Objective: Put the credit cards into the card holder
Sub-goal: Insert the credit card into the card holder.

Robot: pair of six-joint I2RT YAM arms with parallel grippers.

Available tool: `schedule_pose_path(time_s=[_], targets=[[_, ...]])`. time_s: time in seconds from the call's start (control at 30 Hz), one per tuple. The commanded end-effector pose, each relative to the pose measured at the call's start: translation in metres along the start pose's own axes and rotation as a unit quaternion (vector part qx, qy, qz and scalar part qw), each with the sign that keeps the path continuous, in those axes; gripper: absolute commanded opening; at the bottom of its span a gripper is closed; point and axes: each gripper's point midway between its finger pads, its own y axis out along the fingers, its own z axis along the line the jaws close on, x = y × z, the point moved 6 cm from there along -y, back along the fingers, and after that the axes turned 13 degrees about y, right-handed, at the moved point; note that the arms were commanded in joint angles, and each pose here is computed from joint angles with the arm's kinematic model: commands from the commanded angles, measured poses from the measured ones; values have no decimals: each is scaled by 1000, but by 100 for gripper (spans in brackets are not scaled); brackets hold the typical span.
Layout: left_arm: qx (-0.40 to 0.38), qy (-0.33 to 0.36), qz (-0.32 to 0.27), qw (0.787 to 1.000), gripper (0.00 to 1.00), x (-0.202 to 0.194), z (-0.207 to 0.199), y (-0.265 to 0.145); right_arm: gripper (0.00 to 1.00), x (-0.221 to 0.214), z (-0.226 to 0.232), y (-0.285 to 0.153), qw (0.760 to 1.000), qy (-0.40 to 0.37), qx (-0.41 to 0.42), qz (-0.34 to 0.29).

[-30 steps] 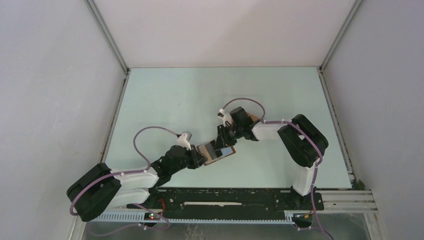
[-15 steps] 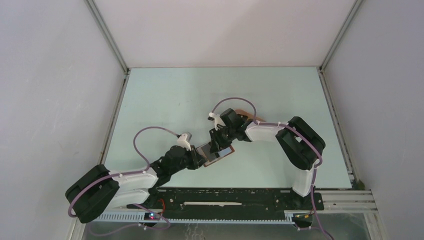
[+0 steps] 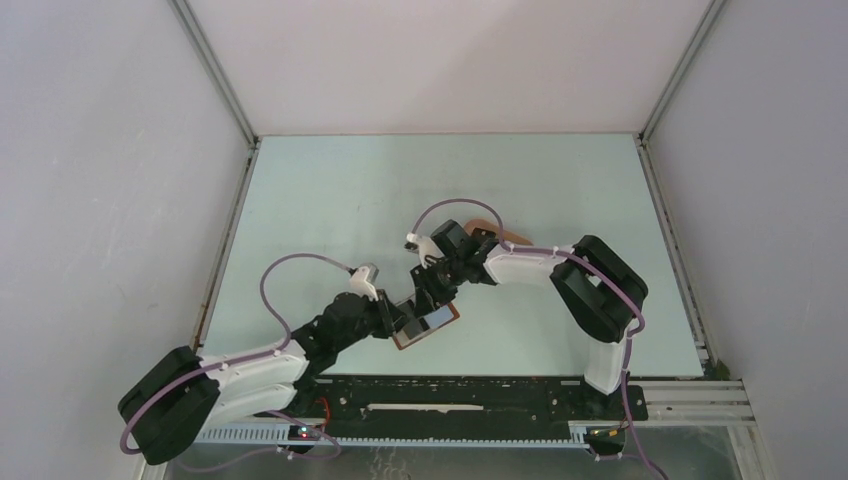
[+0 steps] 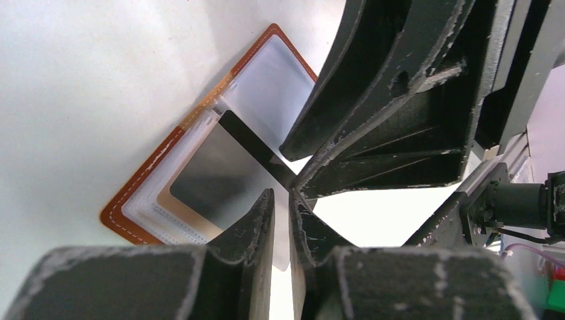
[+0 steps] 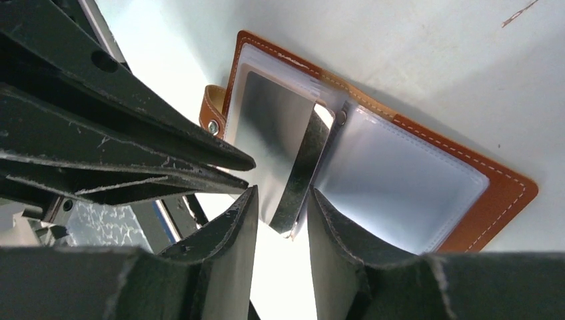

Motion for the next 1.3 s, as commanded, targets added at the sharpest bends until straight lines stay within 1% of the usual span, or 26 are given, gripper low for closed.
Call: schedule_pose_path(time_s=[0.0,0.2,0.27,0.4,0.5,0.63,0.83,1.03,1.27], targets=[[22,0,-6,1000,18,-4,8,-3,42,15,15,-12,999,-20,25,-8],[46,-1,-7,999,18,-4,14,-8,40,22,9,-19,999,-25,14,-22],[57,-2,-10,998,17,-2,16,-12,35,23,5,-19,999,-30,3,-28],[85,-6,-12,996,17,-2,22,-22,18,24,-7,-12,999,-34,-26,-22],[100,-15,-10,995,15,-5,26,-26,12,25,-13,-9,998,-39,-44,-15],[111,-24,-2,993,10,-10,30,-27,9,24,-19,-4,996,-51,-69,-8],[148,-20,43,988,1,-20,38,-27,7,17,-18,7,994,-67,-82,11],[142,-19,55,988,0,-24,37,-23,7,10,-8,14,994,-77,-72,26],[129,-18,62,990,0,-26,35,-15,7,-1,20,23,992,-109,-54,46]])
